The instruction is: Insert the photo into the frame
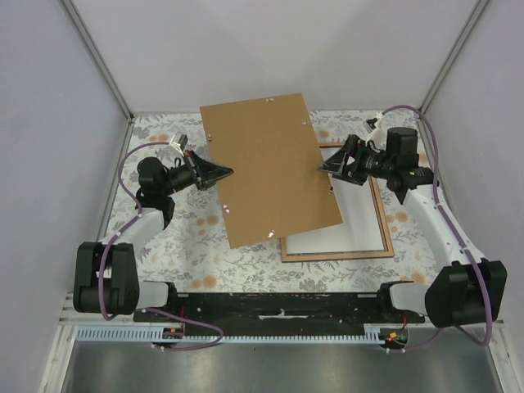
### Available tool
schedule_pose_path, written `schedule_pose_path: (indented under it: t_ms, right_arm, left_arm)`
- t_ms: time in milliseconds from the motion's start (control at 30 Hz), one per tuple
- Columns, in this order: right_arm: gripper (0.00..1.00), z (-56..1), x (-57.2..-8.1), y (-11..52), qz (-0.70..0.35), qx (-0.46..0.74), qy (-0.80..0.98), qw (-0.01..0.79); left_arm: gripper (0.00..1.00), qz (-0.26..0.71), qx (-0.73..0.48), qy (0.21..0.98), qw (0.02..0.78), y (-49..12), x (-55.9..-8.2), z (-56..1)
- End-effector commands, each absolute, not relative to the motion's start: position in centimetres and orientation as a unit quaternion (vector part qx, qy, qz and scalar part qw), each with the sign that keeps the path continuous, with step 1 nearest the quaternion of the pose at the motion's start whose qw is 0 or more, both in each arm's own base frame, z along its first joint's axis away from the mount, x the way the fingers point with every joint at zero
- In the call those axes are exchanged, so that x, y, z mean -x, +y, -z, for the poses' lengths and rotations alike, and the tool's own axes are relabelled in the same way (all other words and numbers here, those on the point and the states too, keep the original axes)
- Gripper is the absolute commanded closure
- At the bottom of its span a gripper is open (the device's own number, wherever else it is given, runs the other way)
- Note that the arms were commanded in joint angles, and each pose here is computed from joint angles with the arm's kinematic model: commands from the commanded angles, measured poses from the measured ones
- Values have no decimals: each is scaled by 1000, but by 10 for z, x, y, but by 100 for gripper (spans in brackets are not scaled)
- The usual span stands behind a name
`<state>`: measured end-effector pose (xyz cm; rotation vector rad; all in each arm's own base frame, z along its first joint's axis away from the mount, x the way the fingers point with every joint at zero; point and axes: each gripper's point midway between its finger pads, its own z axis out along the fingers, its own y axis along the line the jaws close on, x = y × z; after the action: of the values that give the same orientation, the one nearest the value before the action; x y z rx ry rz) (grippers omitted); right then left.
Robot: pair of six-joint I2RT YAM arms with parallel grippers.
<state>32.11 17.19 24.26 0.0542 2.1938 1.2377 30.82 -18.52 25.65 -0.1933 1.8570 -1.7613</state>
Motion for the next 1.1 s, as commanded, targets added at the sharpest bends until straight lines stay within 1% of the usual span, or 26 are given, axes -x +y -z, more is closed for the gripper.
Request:
schedule_pose_path:
  t_ms: [0, 133, 233, 433, 667, 1067]
  right_arm:
    - [12, -219, -312, 133, -336, -65, 879, 332]
    - [7, -209, -301, 119, -295, -91, 889, 339]
    - [6, -208, -293, 120, -281, -96, 890, 345]
    - [5, -211, -291, 143, -265, -77, 896, 347]
    - [5, -219, -300, 169, -256, -56, 899, 351]
    - [6, -225, -305, 200, -238, -17, 906, 350]
  left_arm:
    - [98, 654, 47, 680, 327, -185, -306, -273]
    - [98, 653, 50, 680, 328, -184, -308, -273]
    - [98, 653, 55, 682, 325, -184, -310, -270]
    - [98, 652, 58, 683, 324, -184, -310, -267]
    - [98, 651, 60, 686, 320, -184, -309, -264]
    - [98, 650, 64, 688, 314, -188, -312, -259]
